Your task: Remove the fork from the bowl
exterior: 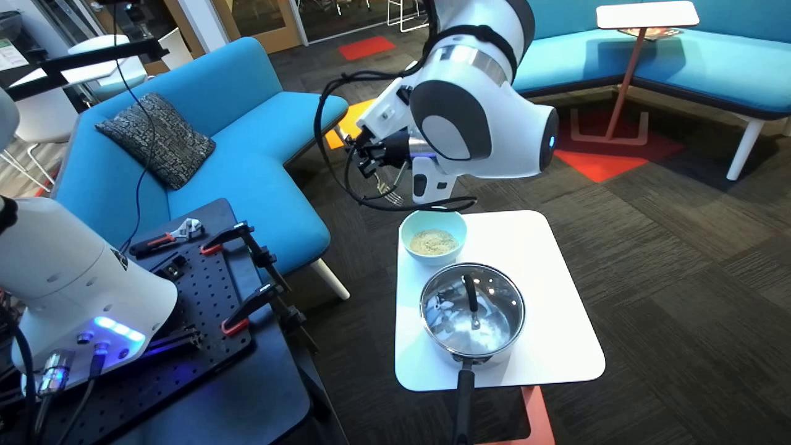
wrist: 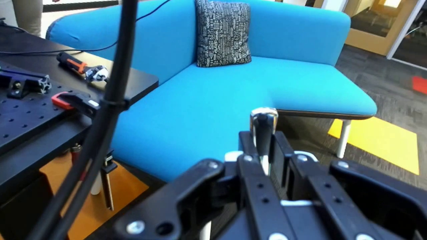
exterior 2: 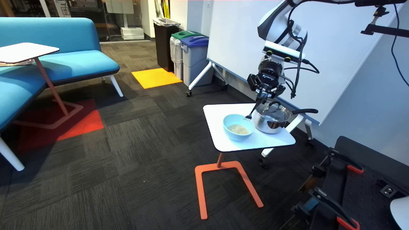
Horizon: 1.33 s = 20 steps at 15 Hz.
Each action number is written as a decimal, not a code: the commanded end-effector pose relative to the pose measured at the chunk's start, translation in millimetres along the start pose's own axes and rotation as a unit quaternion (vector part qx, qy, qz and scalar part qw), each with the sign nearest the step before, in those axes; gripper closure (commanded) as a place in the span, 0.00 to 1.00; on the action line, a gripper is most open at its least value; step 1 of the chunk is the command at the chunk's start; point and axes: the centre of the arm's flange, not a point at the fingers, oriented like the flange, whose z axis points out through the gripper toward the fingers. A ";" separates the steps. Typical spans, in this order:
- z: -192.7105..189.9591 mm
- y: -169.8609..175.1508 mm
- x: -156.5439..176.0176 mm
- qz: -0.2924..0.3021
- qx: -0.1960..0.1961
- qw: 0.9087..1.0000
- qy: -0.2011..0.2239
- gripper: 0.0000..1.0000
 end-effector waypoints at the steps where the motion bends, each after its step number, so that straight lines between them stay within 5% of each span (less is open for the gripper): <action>1: -2.8 -8.8 -28.0 -0.053 0.025 0.997 0.054 0.95; 5: -20.9 -29.2 -57.7 -0.088 0.029 0.984 0.152 0.95; 8: -36.7 -59.0 -76.2 -0.101 0.046 0.966 0.234 0.95; 15: -53.6 -140.9 -47.1 -0.060 0.086 0.894 0.435 0.95; 20: -59.9 -143.2 14.7 0.040 0.104 0.844 0.525 0.95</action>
